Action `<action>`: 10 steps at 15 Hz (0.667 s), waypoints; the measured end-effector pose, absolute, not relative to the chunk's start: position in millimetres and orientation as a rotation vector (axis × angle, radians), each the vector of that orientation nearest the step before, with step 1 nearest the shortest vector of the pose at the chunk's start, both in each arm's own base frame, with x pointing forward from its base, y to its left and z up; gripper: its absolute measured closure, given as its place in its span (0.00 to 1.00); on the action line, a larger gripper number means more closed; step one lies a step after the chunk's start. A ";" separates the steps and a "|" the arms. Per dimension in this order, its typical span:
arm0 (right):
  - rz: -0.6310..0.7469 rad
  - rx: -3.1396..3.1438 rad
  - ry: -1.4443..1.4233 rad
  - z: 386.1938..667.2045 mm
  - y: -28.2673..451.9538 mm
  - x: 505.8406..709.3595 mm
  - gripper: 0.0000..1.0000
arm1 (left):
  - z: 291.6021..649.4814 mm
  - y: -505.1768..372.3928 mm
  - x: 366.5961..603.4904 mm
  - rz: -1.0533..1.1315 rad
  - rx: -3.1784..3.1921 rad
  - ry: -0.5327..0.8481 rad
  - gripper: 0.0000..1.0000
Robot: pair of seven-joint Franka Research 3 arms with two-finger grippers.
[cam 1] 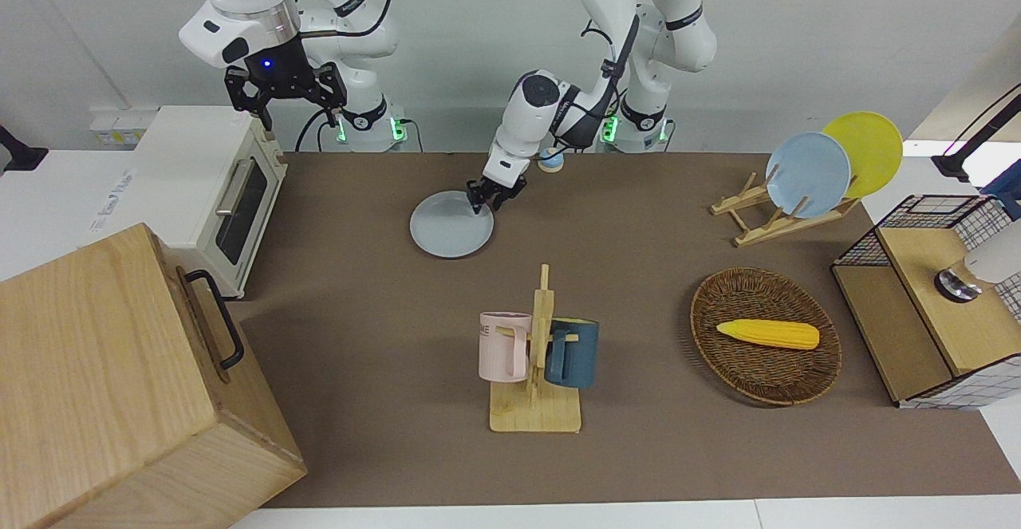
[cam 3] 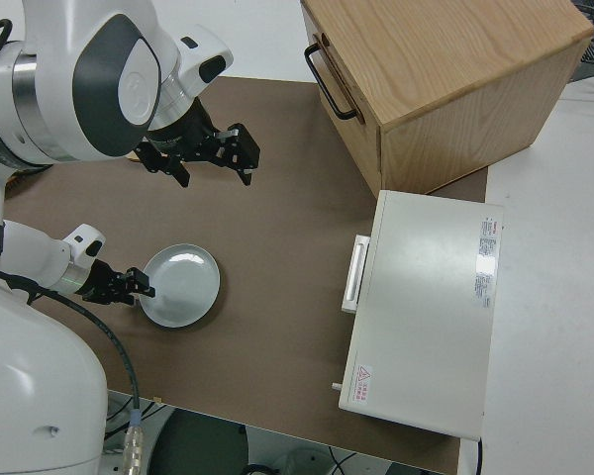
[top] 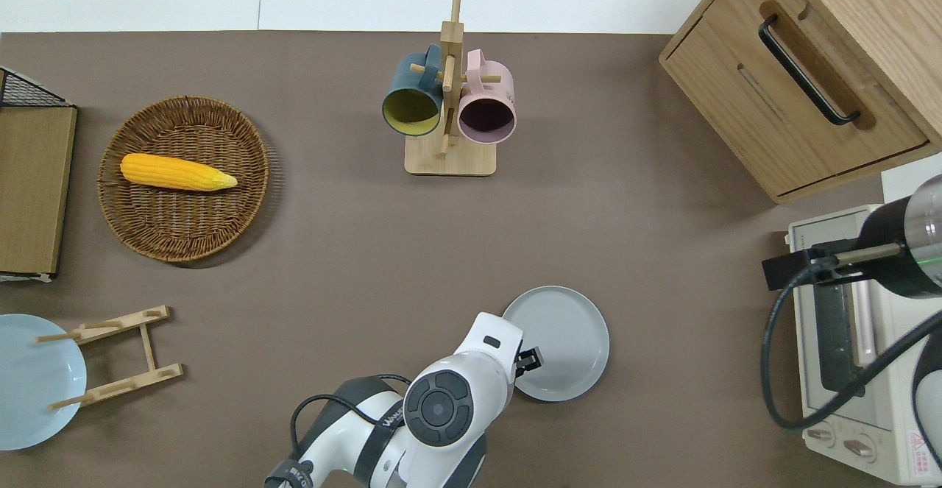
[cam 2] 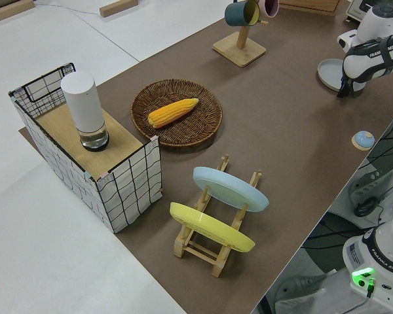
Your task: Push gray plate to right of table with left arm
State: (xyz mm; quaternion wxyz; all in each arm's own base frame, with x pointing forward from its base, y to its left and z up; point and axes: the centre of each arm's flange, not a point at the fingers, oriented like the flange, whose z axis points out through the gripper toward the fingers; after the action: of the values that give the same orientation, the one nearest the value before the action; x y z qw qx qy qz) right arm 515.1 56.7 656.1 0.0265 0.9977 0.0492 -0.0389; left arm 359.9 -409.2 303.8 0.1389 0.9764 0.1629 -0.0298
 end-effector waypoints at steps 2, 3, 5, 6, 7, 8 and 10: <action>-0.120 3.082 0.152 656.1 56.7 515.1 0.00 | 314.8 -402.6 367.3 -0.087 2.903 0.360 0.01; -0.120 3.082 0.152 656.1 56.7 515.1 0.00 | 325.1 -393.1 375.8 -0.097 2.938 0.302 0.00; -0.120 3.082 0.152 656.1 56.7 515.1 0.00 | 358.8 -359.4 400.4 -0.120 2.974 0.177 0.00; -0.120 3.082 0.152 656.1 56.7 515.1 0.00 | 378.8 -337.8 412.4 -0.123 2.980 0.129 0.00; -0.120 3.082 0.152 656.1 56.7 515.1 0.00 | 397.7 -316.5 422.0 -0.119 2.985 0.090 0.00; -0.120 3.082 0.152 656.1 56.7 515.1 0.00 | 412.7 -299.1 428.8 -0.105 2.999 0.052 0.00; -0.120 3.082 0.152 656.1 56.7 515.1 0.00 | 434.1 -269.8 442.1 -0.069 3.050 -0.026 0.00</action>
State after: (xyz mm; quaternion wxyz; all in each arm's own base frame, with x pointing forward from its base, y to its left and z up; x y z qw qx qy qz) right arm 515.1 56.7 656.1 0.0265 0.9977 0.0492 -0.0389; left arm 442.1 -269.8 434.1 0.0452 0.9987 -0.0085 -0.0226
